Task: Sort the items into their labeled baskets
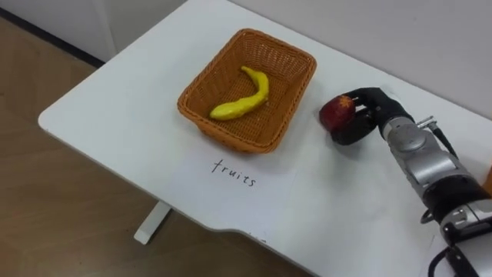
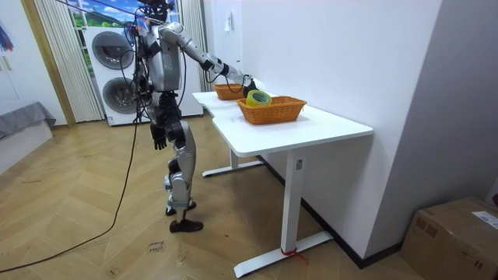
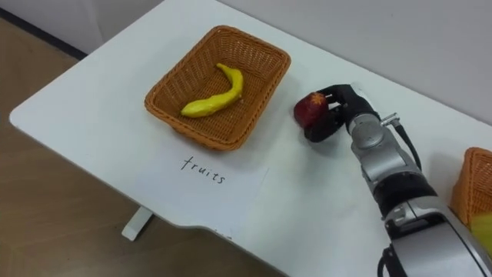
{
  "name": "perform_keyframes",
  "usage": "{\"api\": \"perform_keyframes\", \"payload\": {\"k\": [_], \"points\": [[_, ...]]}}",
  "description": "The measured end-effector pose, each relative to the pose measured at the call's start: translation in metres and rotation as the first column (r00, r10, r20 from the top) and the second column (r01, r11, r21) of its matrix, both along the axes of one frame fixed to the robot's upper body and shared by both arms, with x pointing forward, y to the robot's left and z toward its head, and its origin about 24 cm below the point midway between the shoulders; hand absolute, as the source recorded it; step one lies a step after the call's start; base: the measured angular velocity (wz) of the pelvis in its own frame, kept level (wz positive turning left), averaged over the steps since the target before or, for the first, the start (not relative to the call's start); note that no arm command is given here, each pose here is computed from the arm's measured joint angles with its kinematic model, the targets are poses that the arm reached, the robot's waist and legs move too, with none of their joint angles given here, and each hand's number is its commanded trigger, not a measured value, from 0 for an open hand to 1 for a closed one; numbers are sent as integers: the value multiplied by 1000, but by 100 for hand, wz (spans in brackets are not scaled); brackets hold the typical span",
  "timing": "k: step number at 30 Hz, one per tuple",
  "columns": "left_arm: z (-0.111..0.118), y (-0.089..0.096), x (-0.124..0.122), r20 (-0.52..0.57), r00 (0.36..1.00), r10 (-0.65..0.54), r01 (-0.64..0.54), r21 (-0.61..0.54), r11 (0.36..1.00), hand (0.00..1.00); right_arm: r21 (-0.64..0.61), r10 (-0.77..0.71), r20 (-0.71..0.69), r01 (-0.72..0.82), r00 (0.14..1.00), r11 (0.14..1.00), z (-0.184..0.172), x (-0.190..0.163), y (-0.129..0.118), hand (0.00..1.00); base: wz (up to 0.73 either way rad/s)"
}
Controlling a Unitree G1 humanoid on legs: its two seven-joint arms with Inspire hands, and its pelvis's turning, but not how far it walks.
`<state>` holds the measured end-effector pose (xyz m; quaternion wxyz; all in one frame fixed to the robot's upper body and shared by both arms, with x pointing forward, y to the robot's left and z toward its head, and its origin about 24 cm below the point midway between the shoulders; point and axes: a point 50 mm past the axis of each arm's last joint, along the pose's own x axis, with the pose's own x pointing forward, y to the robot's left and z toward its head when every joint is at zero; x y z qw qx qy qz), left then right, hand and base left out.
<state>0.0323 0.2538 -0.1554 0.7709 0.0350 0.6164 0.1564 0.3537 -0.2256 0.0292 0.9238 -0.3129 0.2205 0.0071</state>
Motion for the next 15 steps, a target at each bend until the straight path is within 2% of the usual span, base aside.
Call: {"api": "perform_keyframes", "payload": {"k": [15], "points": [[0,1,-1,-8,1000,6,-6,9,1000,0,15,1,-10,-1,1000,1000,-1,-1,0,100,0]]}}
